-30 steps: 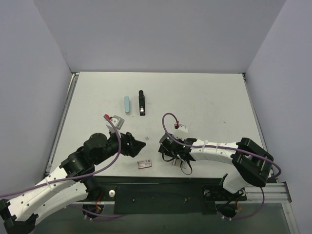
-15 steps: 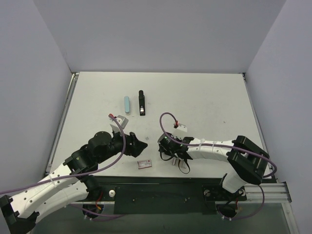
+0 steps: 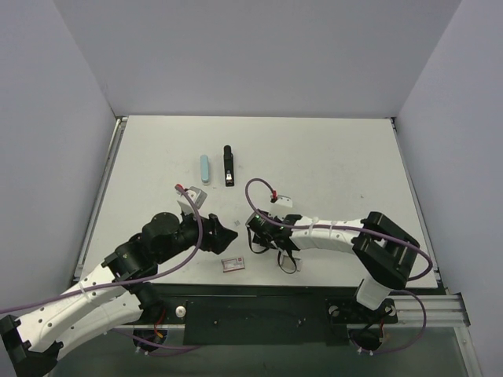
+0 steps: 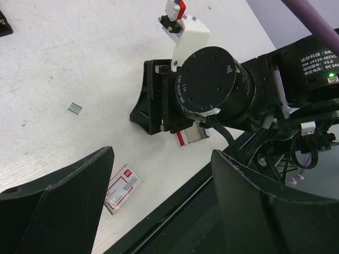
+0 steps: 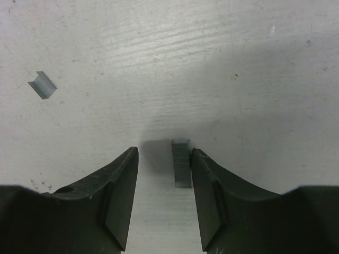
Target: Unload the staples from the stapler
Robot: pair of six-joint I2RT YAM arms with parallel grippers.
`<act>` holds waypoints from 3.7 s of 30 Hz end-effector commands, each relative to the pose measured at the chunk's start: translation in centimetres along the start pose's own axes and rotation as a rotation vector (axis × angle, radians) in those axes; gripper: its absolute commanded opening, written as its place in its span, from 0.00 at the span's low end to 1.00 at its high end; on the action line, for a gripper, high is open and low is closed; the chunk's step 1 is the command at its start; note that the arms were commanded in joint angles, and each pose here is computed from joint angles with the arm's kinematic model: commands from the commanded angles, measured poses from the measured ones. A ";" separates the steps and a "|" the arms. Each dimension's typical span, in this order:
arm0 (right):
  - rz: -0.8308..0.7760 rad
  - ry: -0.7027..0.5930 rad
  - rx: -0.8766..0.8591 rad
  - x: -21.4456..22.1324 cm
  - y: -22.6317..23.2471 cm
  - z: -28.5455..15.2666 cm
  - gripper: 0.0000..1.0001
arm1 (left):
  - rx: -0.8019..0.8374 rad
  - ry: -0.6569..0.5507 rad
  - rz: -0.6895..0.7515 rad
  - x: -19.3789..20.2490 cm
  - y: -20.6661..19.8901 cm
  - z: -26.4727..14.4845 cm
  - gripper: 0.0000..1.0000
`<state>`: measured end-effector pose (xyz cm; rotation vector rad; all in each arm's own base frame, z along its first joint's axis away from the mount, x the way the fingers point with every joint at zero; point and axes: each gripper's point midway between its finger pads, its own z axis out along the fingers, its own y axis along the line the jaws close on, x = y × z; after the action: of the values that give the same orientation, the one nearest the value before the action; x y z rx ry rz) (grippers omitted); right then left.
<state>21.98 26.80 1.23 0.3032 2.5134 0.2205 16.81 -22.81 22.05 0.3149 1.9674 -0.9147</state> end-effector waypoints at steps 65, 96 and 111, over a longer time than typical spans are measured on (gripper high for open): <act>-0.236 -0.028 -0.018 0.8 -5.2 -5.7 0.00 | 0.007 -0.017 -0.011 -0.4 -0.3 -0.4 0.85; 0.020 -0.112 0.152 2.5 -9.5 -5.5 0.04 | 0.004 0.003 0.016 0.3 0.1 -0.5 0.85; 0.040 -0.155 0.143 1.5 -9.1 -6.0 0.02 | 0.008 0.000 0.017 0.3 0.1 -0.6 0.85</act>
<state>15.07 18.23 1.71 0.3961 2.4342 0.0477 16.39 -22.16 21.10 0.3178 1.9951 -0.8942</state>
